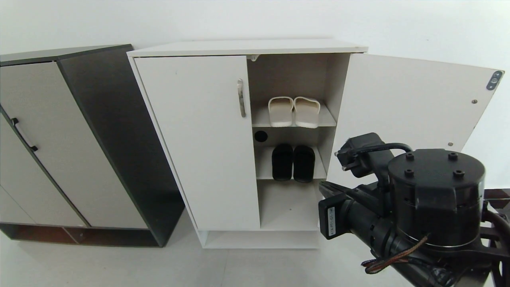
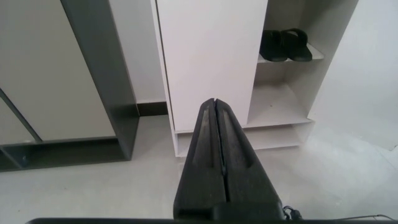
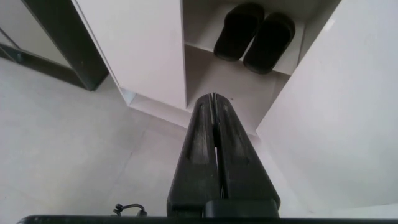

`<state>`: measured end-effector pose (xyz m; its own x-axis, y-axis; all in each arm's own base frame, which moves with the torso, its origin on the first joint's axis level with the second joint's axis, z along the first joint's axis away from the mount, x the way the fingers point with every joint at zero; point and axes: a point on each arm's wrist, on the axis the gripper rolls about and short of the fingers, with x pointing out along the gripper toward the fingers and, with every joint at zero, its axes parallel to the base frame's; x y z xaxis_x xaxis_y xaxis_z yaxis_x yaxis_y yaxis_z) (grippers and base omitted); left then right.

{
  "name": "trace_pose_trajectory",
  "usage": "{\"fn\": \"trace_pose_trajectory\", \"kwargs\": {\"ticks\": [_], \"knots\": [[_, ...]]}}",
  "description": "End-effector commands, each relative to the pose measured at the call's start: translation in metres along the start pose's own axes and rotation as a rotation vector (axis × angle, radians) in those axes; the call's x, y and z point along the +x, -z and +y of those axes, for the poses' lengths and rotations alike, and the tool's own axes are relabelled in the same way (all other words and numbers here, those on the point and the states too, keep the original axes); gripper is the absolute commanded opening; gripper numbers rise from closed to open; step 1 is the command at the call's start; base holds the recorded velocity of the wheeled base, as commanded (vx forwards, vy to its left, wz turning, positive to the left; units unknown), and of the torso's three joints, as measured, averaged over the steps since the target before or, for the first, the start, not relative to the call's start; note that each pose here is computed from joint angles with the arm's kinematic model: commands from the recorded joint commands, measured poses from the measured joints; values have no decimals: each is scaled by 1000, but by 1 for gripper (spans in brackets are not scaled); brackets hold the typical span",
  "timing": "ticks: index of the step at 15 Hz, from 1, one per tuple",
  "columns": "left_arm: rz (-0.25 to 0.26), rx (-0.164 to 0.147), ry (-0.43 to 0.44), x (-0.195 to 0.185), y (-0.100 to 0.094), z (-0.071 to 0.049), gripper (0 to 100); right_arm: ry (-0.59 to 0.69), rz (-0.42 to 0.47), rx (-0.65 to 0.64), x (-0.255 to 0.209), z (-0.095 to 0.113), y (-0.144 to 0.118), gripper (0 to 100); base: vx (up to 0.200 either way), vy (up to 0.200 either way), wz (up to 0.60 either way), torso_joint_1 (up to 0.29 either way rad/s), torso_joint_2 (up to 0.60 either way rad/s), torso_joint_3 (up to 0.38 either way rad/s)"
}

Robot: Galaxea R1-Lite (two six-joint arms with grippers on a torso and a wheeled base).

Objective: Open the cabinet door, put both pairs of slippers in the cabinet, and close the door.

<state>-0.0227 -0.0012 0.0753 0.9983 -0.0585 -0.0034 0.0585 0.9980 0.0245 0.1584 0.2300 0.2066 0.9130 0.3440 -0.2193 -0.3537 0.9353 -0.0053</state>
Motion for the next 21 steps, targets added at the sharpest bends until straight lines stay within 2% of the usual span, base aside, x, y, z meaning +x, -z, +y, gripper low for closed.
{"fn": "trace_pose_trajectory", "kwargs": {"ticks": [1, 12, 16, 21], "knots": [[0, 0, 0, 0, 0, 0, 0, 7, 5, -3, 2, -1, 1, 0, 0, 0, 0, 0, 0, 0], [0, 0, 0, 0, 0, 0, 0, 11, 24, -26, 4, -1, 8, 0, 0, 0, 0, 0, -7, -4], [0, -2, 0, 0, 0, 0, 0, 11, 24, -31, 4, -1, 8, 0, 0, 0, 0, 22, -239, -321], [0, -2, 0, 0, 0, 0, 0, 12, 27, -32, 4, -1, 8, 0, 0, 0, 0, 87, -508, -355]]}}
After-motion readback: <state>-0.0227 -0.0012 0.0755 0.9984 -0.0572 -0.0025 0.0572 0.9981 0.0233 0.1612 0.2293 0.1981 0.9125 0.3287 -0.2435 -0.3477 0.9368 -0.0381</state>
